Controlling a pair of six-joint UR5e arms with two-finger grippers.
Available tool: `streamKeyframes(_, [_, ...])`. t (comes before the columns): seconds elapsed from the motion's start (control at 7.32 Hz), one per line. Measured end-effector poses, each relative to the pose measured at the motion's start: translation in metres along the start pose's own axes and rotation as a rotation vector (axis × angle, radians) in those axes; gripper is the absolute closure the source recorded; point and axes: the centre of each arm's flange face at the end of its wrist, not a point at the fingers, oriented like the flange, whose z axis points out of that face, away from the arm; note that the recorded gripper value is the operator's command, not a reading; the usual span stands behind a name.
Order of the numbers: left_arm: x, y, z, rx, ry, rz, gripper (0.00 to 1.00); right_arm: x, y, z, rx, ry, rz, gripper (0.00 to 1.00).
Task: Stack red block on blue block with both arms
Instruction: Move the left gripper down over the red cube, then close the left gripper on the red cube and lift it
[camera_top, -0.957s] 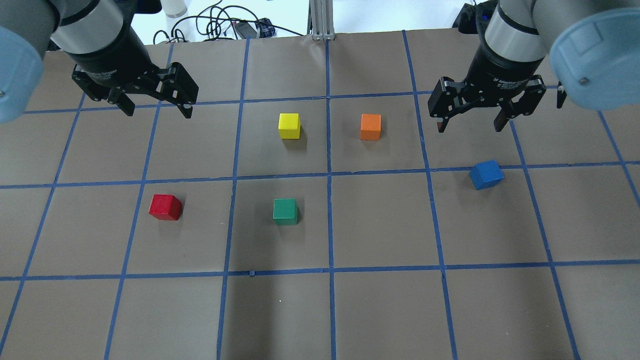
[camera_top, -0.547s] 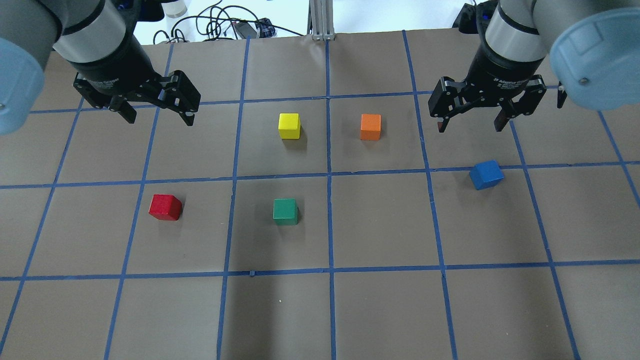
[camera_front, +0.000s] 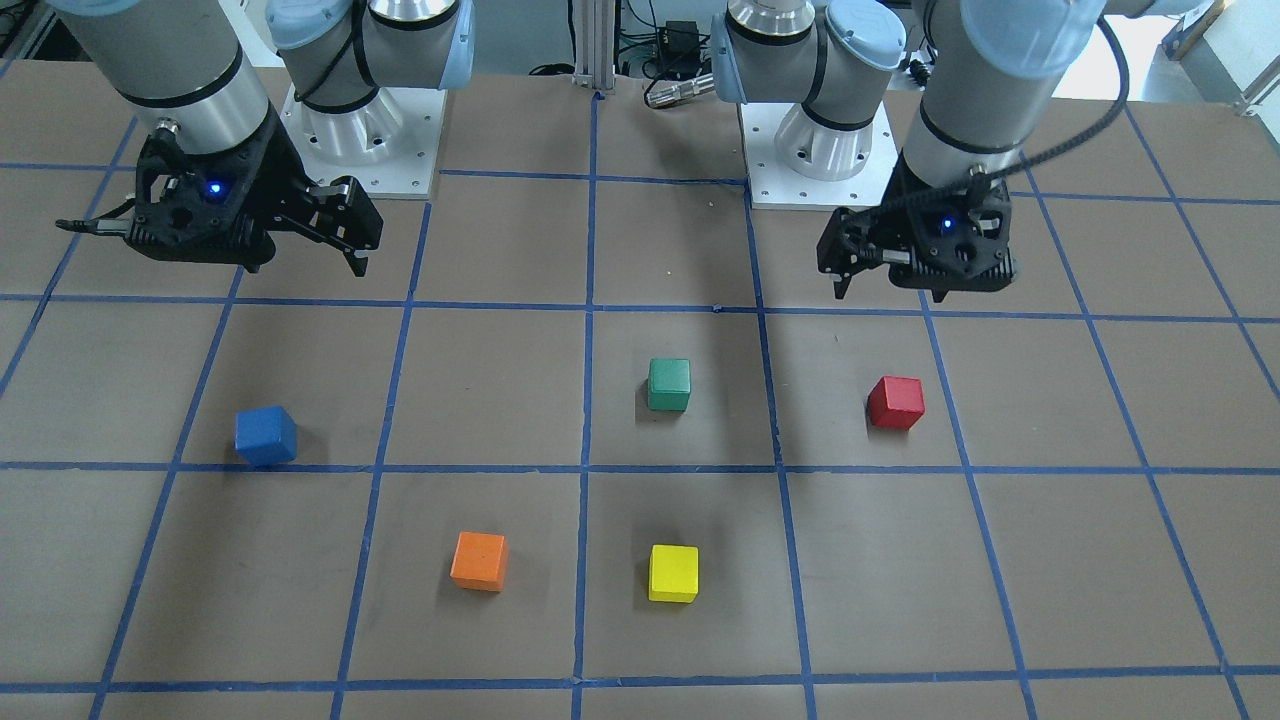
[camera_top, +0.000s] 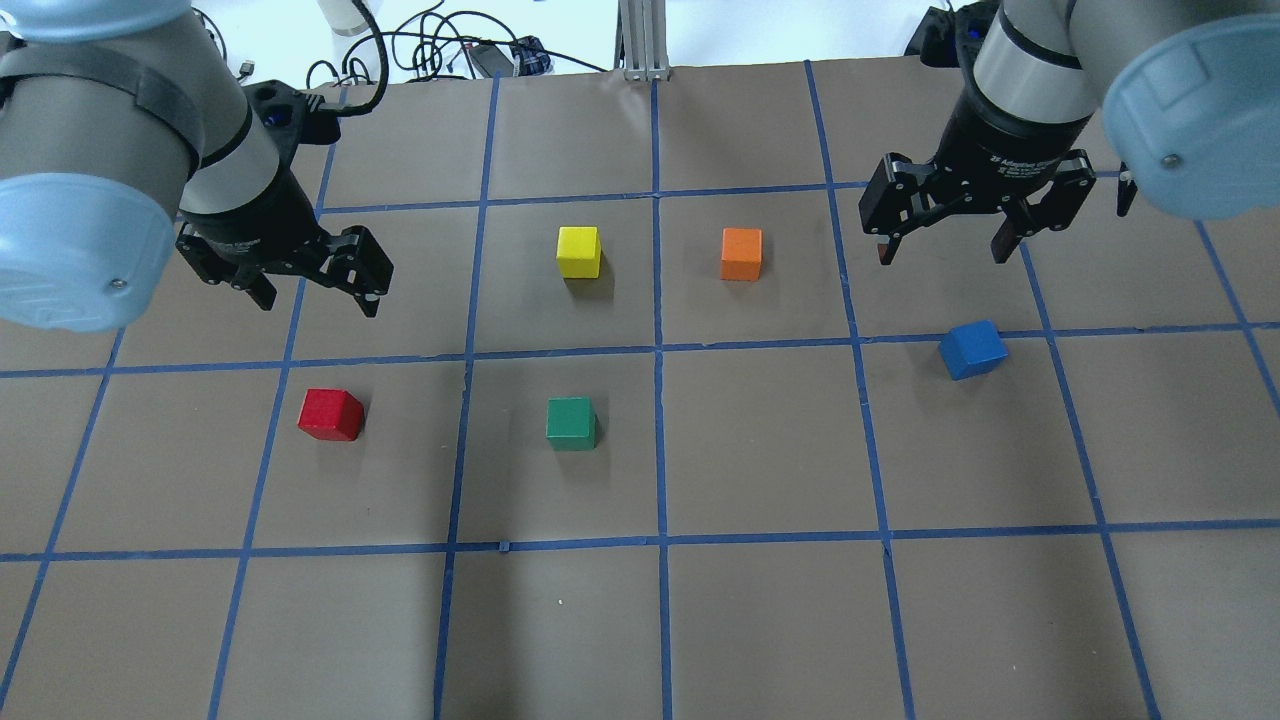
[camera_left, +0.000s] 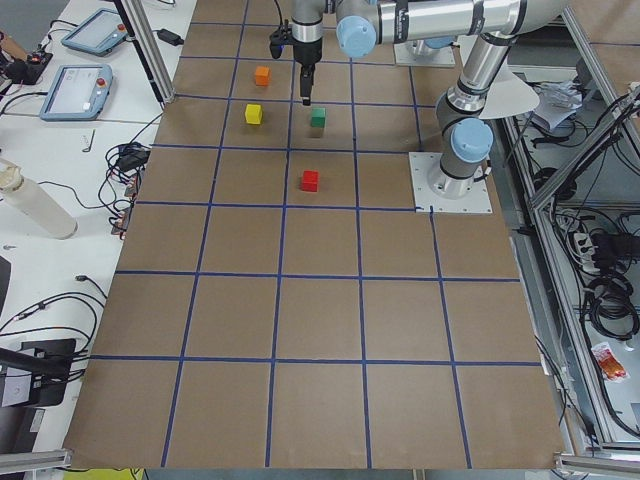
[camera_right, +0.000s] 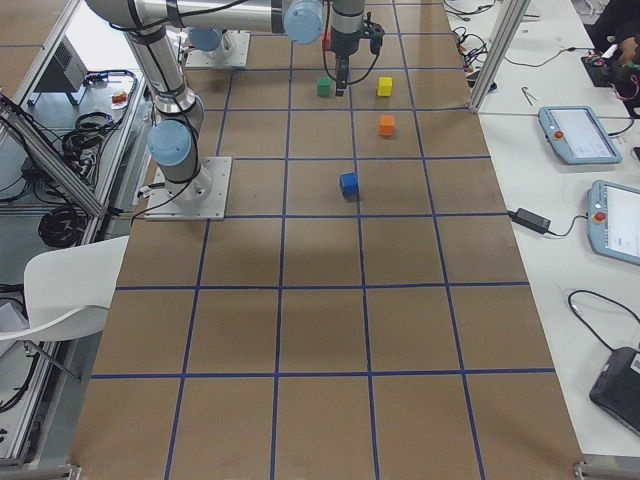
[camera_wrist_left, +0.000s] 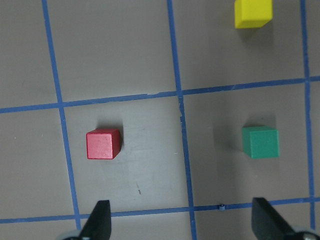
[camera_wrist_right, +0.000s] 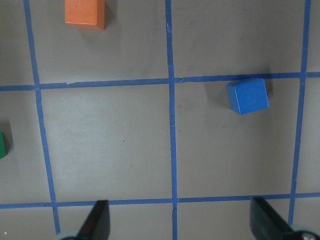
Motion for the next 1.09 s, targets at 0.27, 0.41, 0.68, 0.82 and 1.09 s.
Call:
streamKeyframes(0.27, [-0.028, -0.013, 0.056, -0.055, 0.004, 0.048, 0.00, -0.001, 0.000, 0.000, 0.001, -0.001, 0.000, 0.00])
streamKeyframes(0.41, [-0.041, -0.018, 0.087, -0.070, 0.010, 0.065, 0.00, -0.001, 0.000, 0.000, 0.002, -0.002, -0.001, 0.00])
streamKeyframes(0.68, [-0.061, -0.013, 0.143, -0.073, 0.018, 0.090, 0.00, -0.002, 0.000, 0.000, 0.001, -0.002, -0.001, 0.00])
streamKeyframes(0.82, [-0.069, -0.010, 0.163, -0.073, 0.021, 0.101, 0.00, -0.002, 0.000, 0.001, 0.000, -0.002, -0.001, 0.00])
streamKeyframes(1.09, [-0.076, -0.008, 0.202, -0.059, 0.020, 0.099, 0.00, -0.002, 0.000, 0.001, -0.001, -0.002, -0.001, 0.00])
